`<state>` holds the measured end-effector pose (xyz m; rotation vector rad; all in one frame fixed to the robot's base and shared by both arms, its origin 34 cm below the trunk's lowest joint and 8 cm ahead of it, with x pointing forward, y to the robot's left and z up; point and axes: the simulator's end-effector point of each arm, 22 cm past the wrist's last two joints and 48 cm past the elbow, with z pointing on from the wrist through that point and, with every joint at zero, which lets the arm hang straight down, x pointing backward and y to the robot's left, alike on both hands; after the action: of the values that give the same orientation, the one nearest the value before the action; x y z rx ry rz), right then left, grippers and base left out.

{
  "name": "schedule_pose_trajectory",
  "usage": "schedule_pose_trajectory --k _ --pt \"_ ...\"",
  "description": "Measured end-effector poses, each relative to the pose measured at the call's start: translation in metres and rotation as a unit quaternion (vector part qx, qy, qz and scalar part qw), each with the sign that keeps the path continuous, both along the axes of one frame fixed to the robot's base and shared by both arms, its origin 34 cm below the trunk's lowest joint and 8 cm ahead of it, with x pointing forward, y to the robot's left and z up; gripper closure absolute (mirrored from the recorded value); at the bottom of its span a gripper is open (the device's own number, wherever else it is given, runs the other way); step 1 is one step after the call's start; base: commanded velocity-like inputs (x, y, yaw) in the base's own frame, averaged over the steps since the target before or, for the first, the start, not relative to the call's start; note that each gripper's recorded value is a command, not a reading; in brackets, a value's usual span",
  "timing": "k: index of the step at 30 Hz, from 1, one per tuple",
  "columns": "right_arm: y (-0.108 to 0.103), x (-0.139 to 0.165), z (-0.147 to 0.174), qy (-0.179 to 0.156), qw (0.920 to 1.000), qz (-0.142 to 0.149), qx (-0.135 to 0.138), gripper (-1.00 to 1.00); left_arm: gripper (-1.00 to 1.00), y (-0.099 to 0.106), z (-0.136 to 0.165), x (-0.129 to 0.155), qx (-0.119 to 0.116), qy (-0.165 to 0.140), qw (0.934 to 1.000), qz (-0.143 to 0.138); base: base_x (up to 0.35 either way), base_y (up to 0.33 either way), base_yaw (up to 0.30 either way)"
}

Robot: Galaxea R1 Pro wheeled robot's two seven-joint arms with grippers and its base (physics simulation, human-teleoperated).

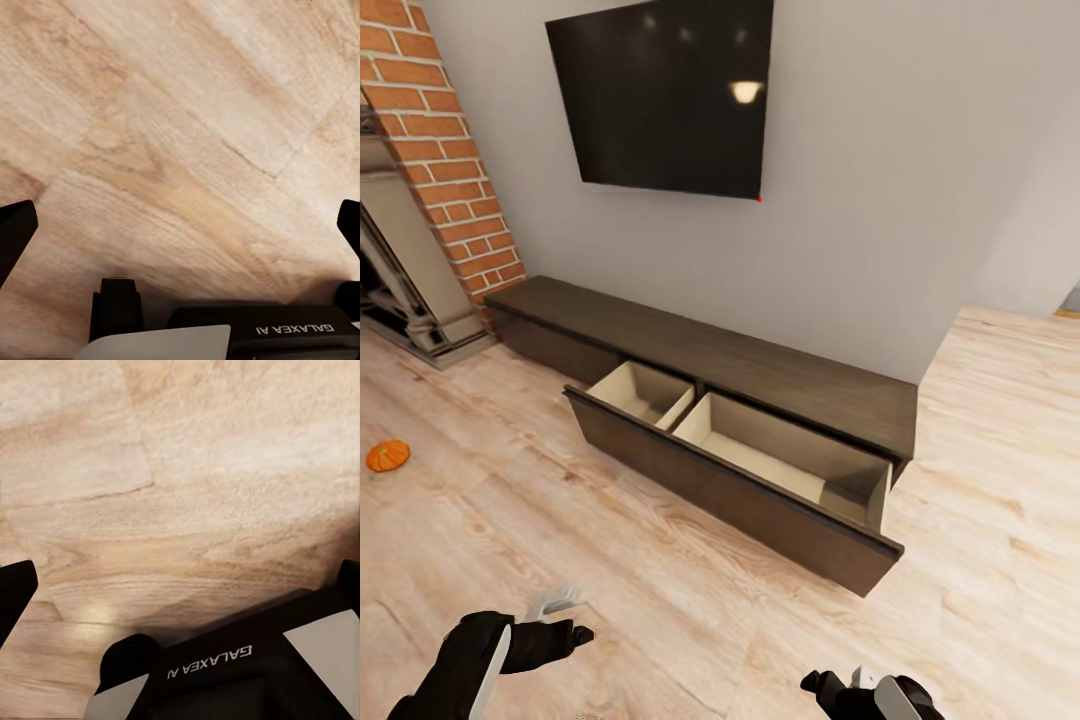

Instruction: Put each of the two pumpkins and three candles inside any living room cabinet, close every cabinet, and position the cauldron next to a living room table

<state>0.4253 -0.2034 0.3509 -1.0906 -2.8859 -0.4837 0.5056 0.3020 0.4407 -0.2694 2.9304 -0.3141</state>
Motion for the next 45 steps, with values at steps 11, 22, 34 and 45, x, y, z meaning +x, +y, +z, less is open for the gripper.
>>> schedule_pose_trajectory --k 11,22,34,45 --pt "0.013 -0.002 0.000 0.001 1.0000 0.006 0.007 -1.00 -1.00 0.000 -0.001 -0.001 0.000 0.002 1.0000 0.000 0.000 -0.054 0.278" --pt "0.011 0.017 -0.003 -0.051 0.9971 0.040 -0.040 -1.00 -1.00 0.000 -0.001 -0.001 0.001 0.002 1.0000 0.000 -0.018 -0.022 0.279" --pt "0.015 0.023 -0.002 -0.072 0.9935 0.068 -0.055 -1.00 -1.00 0.000 -0.001 -0.001 0.001 0.002 1.0000 0.000 -0.102 -0.116 0.280" --pt "0.016 0.043 0.001 -0.130 0.9818 0.102 -0.093 -1.00 -1.00 0.000 -0.001 -0.001 0.000 0.002 1.0000 0.000 -0.156 -0.075 0.280"
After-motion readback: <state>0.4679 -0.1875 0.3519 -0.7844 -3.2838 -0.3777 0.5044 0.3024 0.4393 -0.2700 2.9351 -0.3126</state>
